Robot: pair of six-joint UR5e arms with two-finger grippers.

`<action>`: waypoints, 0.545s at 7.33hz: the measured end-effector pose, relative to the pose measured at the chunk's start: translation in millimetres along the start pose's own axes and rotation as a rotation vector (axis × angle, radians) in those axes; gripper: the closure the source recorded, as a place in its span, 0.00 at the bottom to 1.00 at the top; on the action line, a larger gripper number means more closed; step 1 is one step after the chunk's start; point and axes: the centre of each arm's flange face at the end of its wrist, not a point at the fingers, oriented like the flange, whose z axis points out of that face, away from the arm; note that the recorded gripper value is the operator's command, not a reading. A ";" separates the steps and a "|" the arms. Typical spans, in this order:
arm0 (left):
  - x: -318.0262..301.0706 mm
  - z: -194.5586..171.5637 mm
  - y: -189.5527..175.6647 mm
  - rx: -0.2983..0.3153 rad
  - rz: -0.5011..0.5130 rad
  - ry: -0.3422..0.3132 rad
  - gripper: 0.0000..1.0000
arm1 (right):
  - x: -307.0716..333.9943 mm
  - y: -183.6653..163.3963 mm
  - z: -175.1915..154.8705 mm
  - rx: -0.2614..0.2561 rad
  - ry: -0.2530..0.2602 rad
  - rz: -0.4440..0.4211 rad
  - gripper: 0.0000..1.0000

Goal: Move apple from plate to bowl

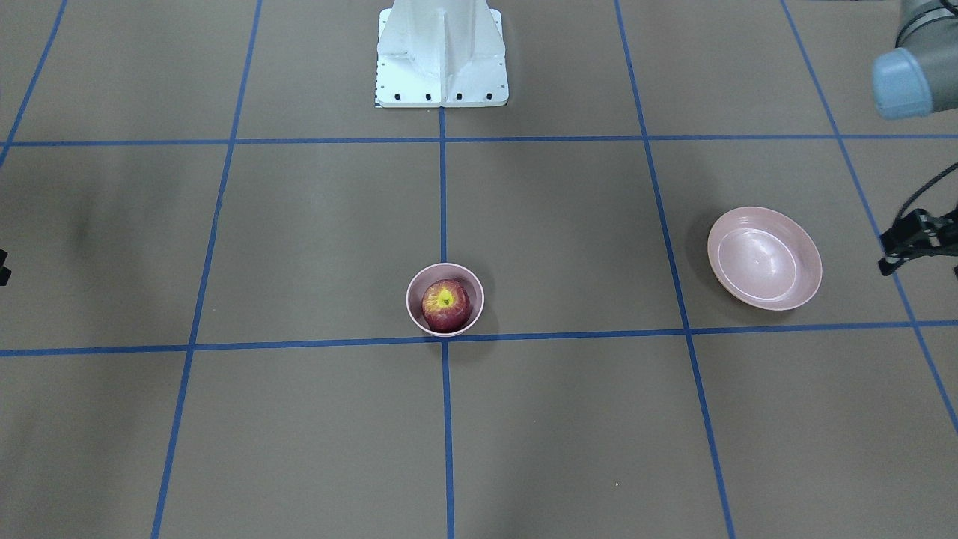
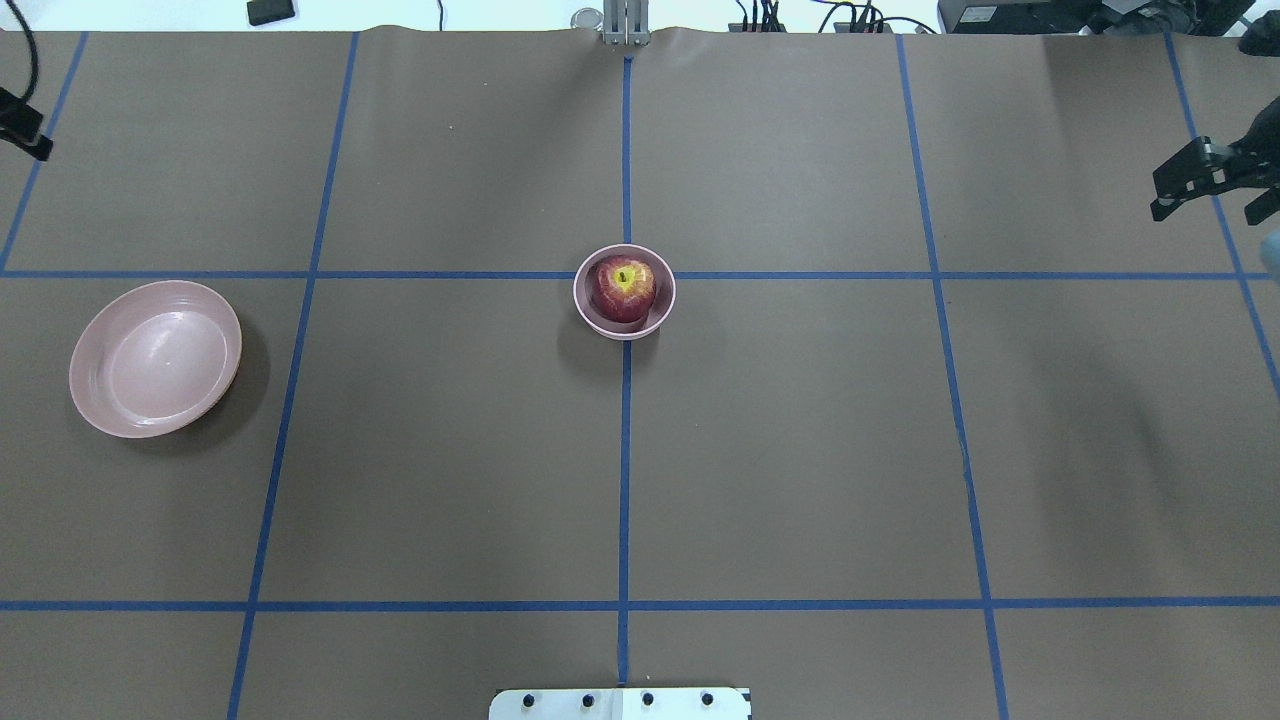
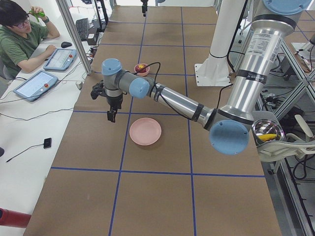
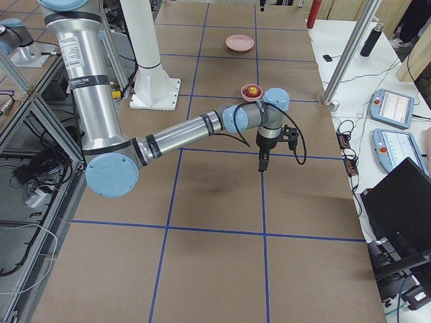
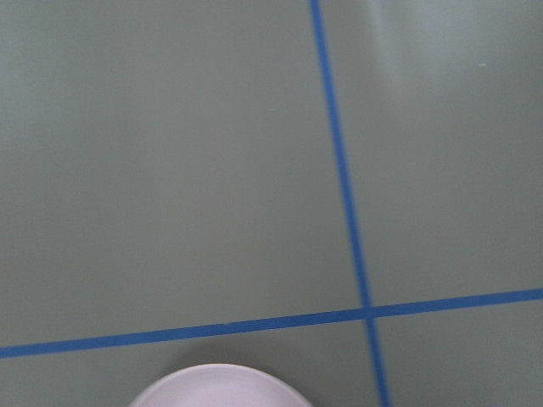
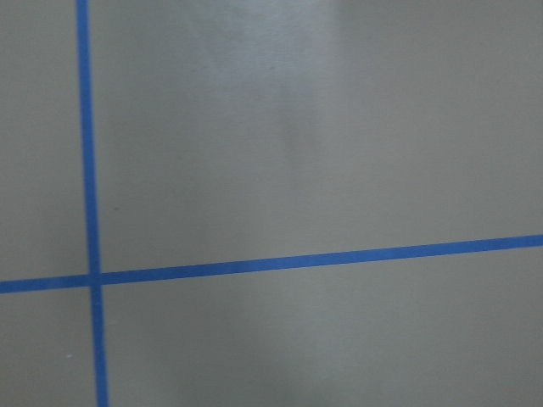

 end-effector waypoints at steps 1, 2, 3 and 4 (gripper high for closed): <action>-58.3 -4.7 9.5 0.000 -0.001 -0.018 0.01 | 30.7 11.1 -4.4 0.003 0.003 0.014 0.00; -109.3 -4.3 22.1 -0.006 -0.001 -0.024 0.01 | 60.8 26.2 -7.4 -0.001 -0.005 0.043 0.00; -149.7 1.0 36.4 -0.021 -0.003 -0.017 0.01 | 93.5 43.2 -8.7 -0.011 -0.026 0.069 0.00; -177.4 9.3 53.8 -0.040 -0.002 -0.005 0.01 | 127.4 59.8 -9.9 -0.016 -0.040 0.081 0.00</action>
